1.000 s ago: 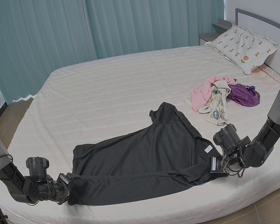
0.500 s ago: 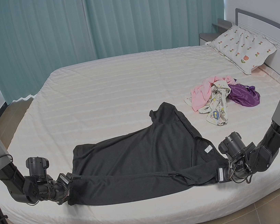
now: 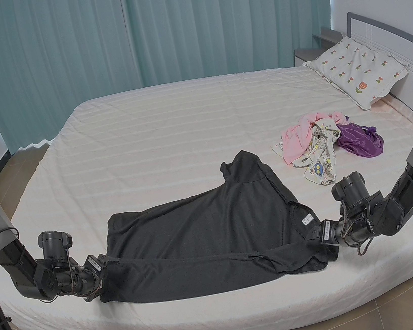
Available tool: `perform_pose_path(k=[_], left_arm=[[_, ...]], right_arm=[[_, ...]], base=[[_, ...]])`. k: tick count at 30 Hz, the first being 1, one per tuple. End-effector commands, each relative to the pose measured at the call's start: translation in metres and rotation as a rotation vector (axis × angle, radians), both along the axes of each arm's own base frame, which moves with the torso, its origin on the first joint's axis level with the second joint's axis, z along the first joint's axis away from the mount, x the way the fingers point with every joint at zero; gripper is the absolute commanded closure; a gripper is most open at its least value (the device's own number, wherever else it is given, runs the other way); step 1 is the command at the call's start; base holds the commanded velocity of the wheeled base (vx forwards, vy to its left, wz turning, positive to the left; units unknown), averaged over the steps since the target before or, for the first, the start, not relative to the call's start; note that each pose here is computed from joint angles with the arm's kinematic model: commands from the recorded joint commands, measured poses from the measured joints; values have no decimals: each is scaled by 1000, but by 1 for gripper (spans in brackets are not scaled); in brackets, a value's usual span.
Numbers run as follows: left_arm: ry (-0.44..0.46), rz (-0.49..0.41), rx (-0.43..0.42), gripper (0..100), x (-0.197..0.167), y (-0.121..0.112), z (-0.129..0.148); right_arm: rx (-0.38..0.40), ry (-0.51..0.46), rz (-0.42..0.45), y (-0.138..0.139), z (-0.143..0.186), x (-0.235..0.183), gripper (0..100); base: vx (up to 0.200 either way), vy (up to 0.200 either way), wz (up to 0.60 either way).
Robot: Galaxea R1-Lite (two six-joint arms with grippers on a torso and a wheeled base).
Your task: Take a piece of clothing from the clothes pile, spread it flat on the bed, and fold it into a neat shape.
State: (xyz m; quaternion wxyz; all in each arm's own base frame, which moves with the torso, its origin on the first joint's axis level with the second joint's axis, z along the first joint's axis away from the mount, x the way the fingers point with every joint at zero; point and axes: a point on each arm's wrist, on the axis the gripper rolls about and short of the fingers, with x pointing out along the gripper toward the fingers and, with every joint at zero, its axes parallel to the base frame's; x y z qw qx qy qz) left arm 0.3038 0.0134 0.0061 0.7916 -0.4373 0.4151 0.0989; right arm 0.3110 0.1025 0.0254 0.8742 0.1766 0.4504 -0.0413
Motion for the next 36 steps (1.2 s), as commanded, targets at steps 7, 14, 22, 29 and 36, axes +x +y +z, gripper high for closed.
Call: perform_pose_path(k=[7, 14, 22, 29, 36], left_arm=[[0, 1, -1, 0, 0, 0, 0], [0, 2, -2, 0, 0, 0, 0], [0, 2, -2, 0, 0, 0, 0], [0, 2, -2, 0, 0, 0, 0], [0, 2, -2, 0, 0, 0, 0]], right_arm=[[87, -6, -17, -11, 4, 10, 0], [241, 17, -83, -1, -6, 24, 0], [247, 68, -74, 1, -41, 29, 0], [278, -32, -87, -1, -48, 40, 100], [280, -68, -115, -8, -46, 47, 100]], base=[[0, 0, 0], [0, 0, 0], [0, 0, 0], [0, 0, 0], [0, 0, 0]])
